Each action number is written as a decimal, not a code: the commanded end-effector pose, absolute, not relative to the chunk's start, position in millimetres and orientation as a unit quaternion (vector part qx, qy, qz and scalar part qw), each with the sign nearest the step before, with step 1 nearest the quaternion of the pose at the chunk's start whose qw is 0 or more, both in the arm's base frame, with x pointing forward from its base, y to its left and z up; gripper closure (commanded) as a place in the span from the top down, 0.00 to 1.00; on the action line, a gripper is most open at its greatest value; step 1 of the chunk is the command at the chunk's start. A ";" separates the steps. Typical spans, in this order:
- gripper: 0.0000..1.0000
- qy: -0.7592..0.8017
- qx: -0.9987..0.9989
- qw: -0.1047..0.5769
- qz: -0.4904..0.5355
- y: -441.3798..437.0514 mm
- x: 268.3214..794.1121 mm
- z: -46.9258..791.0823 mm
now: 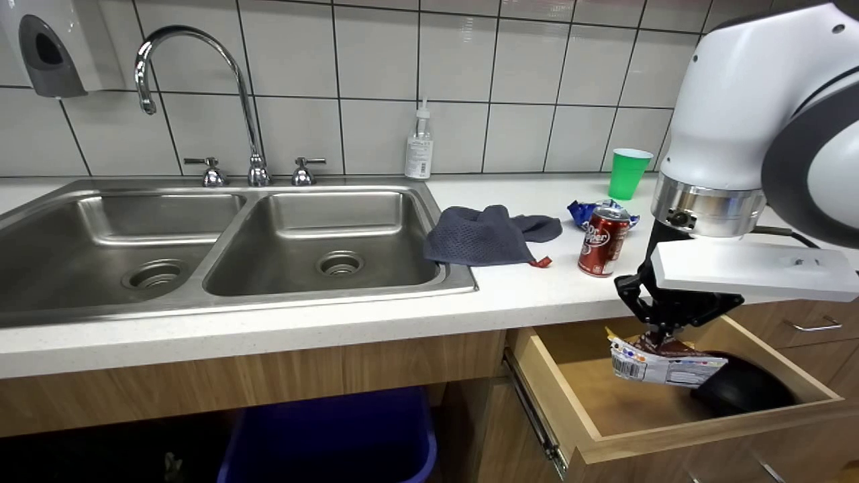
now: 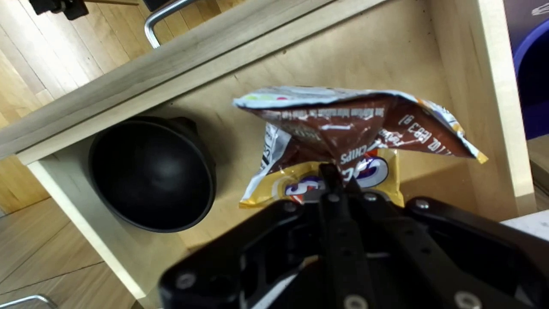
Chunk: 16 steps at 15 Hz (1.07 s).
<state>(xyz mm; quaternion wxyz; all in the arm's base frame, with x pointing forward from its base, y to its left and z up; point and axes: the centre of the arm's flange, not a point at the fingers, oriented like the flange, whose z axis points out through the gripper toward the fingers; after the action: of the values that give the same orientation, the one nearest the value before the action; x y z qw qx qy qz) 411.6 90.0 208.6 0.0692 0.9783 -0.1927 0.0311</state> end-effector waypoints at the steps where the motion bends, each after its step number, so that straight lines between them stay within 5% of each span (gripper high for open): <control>1: 0.34 -0.190 0.978 0.080 0.033 92.4 422.1 209.4; 10: 1.00 -0.205 0.976 0.064 0.045 78.7 423.6 235.7; 16: 1.00 -0.217 0.973 0.054 0.060 67.8 427.1 258.7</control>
<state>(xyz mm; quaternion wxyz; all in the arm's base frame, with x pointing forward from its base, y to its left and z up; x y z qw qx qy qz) 429.2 79.0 235.8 0.0537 0.9725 -0.2192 0.0583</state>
